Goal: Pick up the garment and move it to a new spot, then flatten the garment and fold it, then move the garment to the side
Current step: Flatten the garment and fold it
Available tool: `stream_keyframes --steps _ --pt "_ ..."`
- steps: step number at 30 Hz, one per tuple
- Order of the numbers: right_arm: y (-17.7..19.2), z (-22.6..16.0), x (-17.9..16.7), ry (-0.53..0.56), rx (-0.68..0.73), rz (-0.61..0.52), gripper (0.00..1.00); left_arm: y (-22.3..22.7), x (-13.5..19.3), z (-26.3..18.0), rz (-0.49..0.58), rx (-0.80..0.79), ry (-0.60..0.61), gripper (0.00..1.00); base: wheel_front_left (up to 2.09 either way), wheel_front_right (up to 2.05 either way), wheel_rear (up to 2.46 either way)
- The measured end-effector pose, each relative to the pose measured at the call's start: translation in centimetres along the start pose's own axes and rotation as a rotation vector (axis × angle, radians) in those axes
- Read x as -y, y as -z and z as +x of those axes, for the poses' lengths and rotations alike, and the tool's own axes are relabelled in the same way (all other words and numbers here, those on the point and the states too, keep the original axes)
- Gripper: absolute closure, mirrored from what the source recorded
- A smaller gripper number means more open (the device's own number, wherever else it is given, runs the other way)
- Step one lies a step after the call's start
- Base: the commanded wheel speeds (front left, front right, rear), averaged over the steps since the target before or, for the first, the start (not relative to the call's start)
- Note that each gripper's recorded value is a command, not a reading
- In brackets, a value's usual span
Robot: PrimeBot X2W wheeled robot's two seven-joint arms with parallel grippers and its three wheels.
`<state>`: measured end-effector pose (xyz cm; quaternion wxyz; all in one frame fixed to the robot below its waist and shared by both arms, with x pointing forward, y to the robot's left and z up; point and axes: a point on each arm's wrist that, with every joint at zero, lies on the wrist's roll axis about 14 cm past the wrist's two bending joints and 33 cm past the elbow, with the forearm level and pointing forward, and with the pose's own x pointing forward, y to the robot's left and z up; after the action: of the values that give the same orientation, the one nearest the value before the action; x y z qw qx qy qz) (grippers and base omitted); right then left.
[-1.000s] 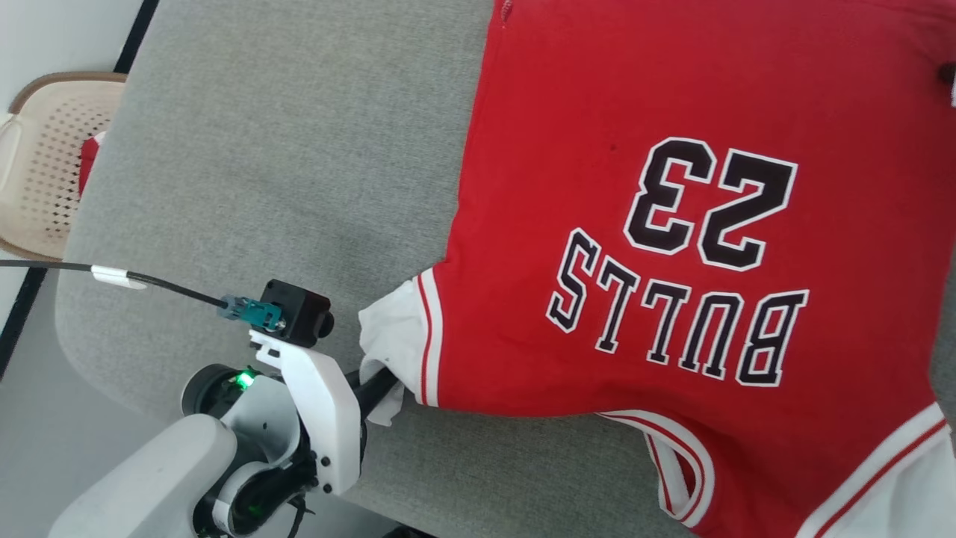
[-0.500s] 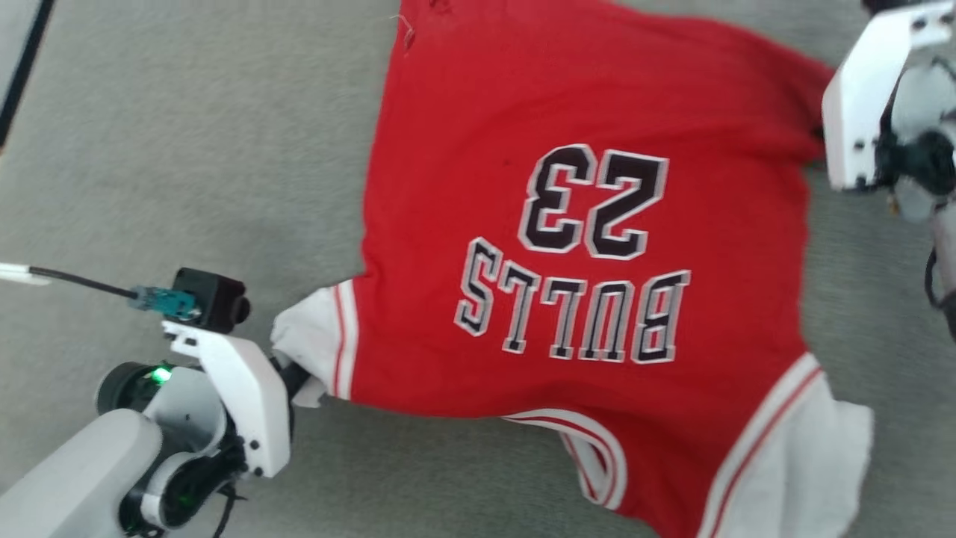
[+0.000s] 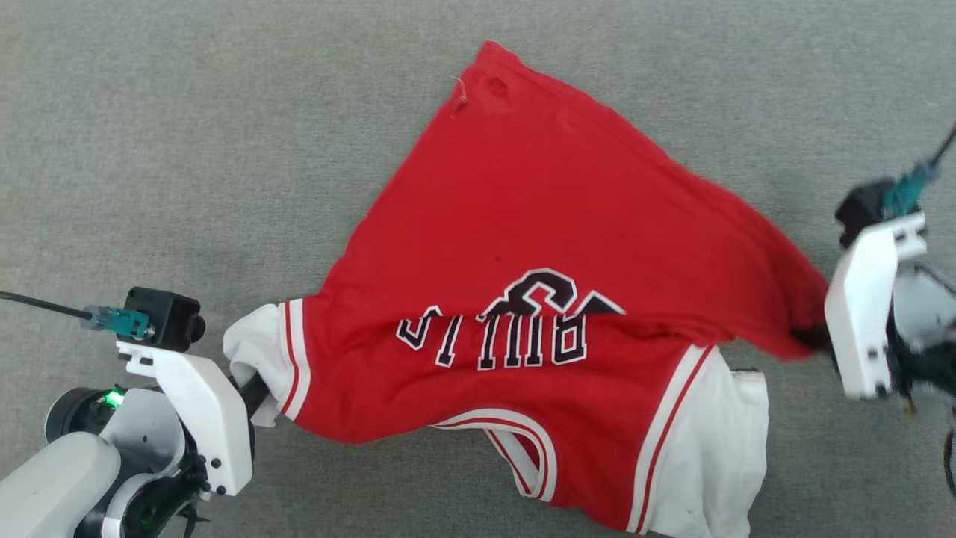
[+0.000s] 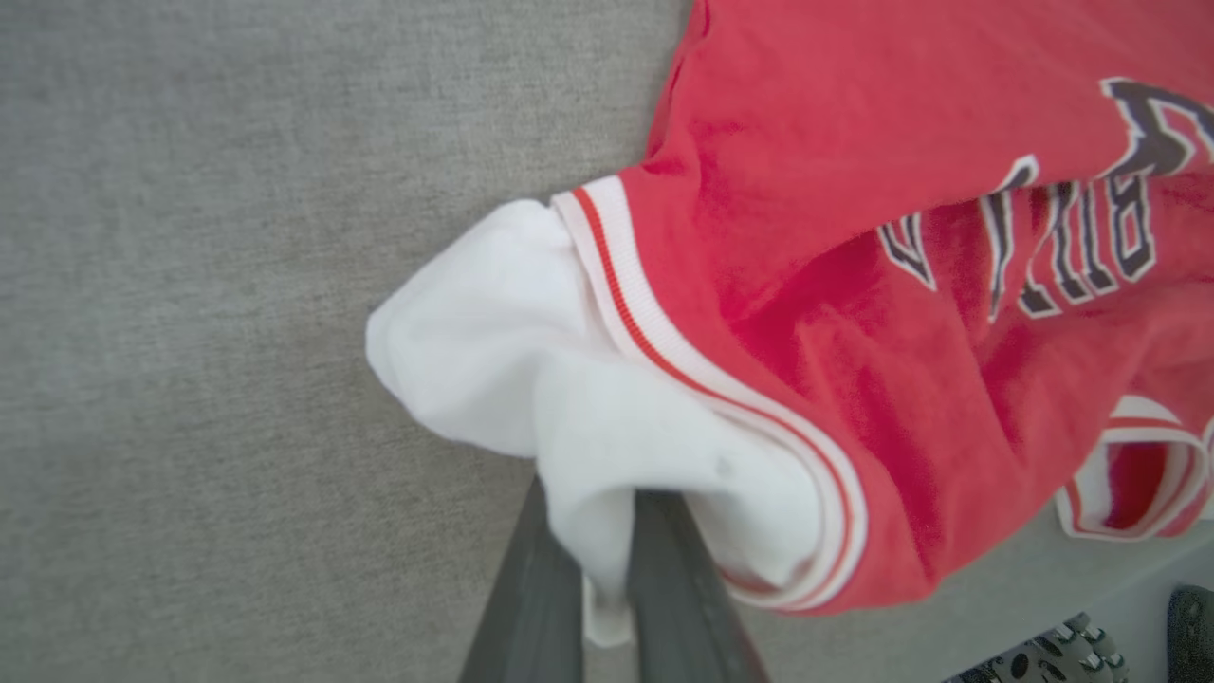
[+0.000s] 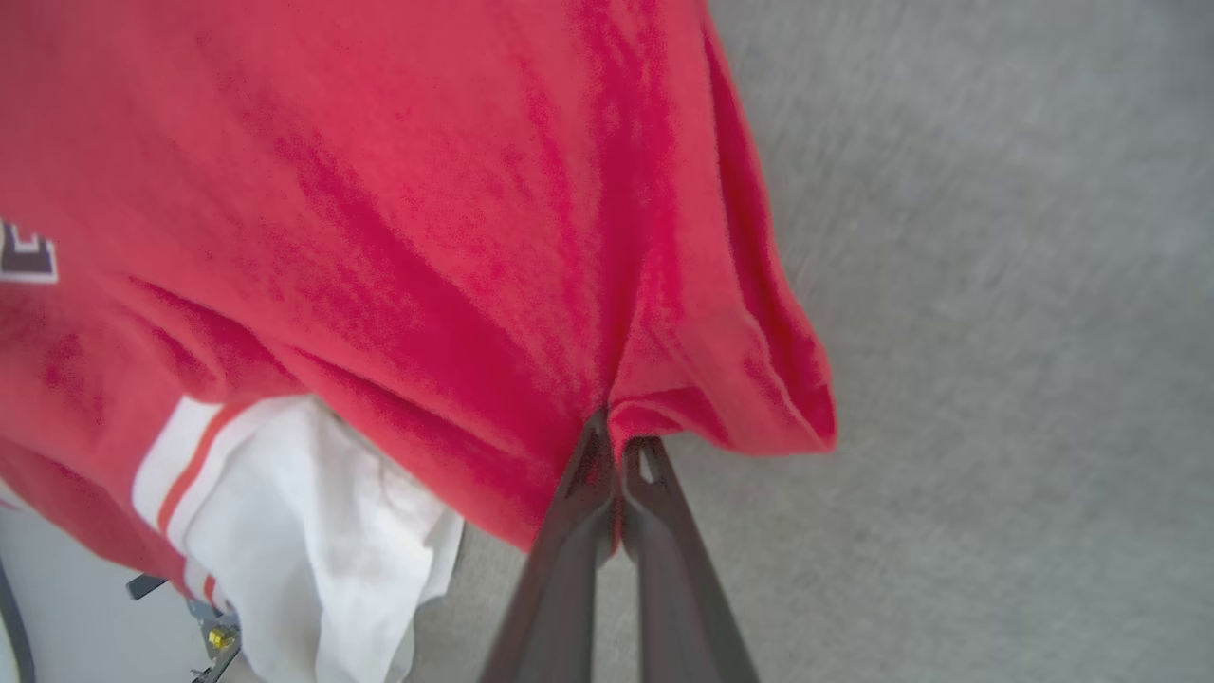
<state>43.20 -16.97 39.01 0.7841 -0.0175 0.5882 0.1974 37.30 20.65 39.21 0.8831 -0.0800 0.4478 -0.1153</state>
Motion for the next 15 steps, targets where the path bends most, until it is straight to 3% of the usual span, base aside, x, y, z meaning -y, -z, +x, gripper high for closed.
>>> stream_keyframes --steps 5,9,10,12,13,15 --pt "4.3 -0.5 -1.1 -0.035 -0.040 0.061 1.00 -0.3 0.6 0.0 0.010 0.003 0.013 1.00 0.00 0.00 0.00" --pt "5.3 -0.1 -1.1 -0.017 -0.016 0.102 1.00 -0.1 0.5 0.1 0.007 -0.004 0.012 1.00 0.00 0.00 0.00" --pt "5.4 0.2 -1.1 -0.015 -0.010 0.112 0.95 -0.1 0.5 0.1 0.004 -0.005 0.013 1.00 0.00 0.00 0.00" --pt "5.8 0.8 -1.0 -0.008 0.000 0.136 0.58 0.0 0.7 0.2 -0.005 -0.008 0.018 1.00 0.00 0.00 0.00" --pt "5.8 1.1 -1.0 -0.007 0.005 0.141 0.00 0.1 0.6 0.2 -0.007 -0.012 0.017 1.00 0.00 0.00 0.00" --pt "5.8 1.5 -0.8 0.002 0.012 0.141 0.00 0.2 0.6 0.3 -0.011 -0.014 0.015 1.00 0.00 0.00 0.00"
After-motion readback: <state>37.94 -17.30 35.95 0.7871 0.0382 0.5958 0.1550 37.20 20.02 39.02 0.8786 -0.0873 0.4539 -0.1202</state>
